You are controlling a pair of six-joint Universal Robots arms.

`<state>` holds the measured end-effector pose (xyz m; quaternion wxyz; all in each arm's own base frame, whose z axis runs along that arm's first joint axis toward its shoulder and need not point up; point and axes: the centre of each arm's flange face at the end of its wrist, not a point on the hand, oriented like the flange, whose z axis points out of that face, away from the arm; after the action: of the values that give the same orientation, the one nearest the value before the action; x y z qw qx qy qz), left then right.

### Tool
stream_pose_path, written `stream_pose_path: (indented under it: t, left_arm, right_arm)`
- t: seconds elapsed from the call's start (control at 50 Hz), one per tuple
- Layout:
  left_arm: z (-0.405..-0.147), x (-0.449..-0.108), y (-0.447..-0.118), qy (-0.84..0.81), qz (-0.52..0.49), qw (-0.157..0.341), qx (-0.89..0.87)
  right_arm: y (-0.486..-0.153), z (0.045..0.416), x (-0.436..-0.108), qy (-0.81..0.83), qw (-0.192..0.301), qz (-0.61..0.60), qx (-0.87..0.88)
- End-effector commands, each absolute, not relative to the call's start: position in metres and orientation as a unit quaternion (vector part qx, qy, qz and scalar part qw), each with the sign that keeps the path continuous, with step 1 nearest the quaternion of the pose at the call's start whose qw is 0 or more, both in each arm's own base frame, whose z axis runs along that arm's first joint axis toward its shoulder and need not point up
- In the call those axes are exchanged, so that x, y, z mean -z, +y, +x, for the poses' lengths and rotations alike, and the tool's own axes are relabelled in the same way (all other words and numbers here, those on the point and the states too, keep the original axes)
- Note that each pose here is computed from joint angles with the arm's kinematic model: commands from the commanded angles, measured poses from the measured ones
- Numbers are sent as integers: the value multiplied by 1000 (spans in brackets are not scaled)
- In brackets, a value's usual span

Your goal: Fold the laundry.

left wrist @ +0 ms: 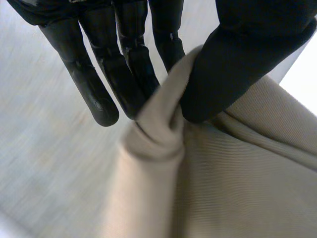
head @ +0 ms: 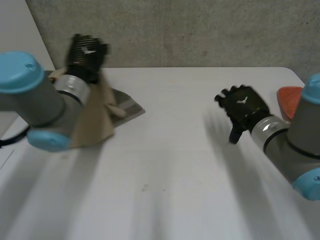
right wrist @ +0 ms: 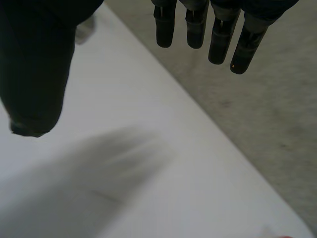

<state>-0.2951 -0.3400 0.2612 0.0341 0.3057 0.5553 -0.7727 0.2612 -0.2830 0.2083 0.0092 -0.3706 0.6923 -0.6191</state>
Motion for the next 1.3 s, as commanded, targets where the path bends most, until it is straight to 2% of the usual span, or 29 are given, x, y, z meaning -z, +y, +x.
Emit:
stream_pose_path:
  t: [0.02, 0.08, 0.12, 0.18, 0.28, 0.38, 0.4, 0.5, 0.66, 0.74, 0.8, 0.92, 1.14, 1.28, 1.3]
  left_arm:
    - [-374, -239, -202, 542, 394, -173, 722]
    - [-395, -211, -165, 537, 444, -218, 683]
    - [-403, -197, -153, 535, 464, -231, 667]
    - [-411, -184, -149, 534, 479, -230, 658]
    - [-411, -195, -160, 533, 464, -212, 675]
    - [-383, -221, -195, 562, 406, -156, 704]
    - [-371, -230, -201, 574, 389, -139, 707]
    - [-342, -242, -201, 608, 357, -108, 701]
    - [-280, -220, -229, 703, 286, -49, 649]
    - [-257, -208, -241, 745, 266, -25, 611]
    - [-243, -193, -252, 778, 250, -14, 577]
    - [-244, -171, -262, 802, 241, -29, 546]
    - [-255, -163, -259, 828, 221, -110, 504]
    - [-259, -169, -265, 826, 221, -127, 503]
    - [-260, -170, -266, 824, 222, -127, 505]
  right_arm:
    - [-294, 244, -238, 678, -15, -339, 652]
    - [-299, 237, -243, 677, -23, -330, 657]
    - [-301, 235, -244, 677, -26, -326, 659]
    - [-304, 231, -244, 680, -31, -323, 658]
    - [-308, 226, -244, 682, -36, -318, 658]
    - [-308, 227, -248, 679, -32, -321, 660]
    - [-309, 228, -248, 678, -32, -322, 660]
    - [-305, 229, -249, 684, -26, -336, 647]
    - [-286, 235, -254, 713, 29, -409, 569]
    - [-284, 243, -241, 721, 66, -448, 524]
    - [-282, 245, -233, 719, 62, -469, 509]
    - [-282, 245, -199, 723, 51, -508, 465]
    - [-259, 237, -171, 749, 63, -516, 411]
    - [-217, 224, -181, 737, 51, -559, 376]
    - [-203, 223, -184, 732, 54, -576, 360]
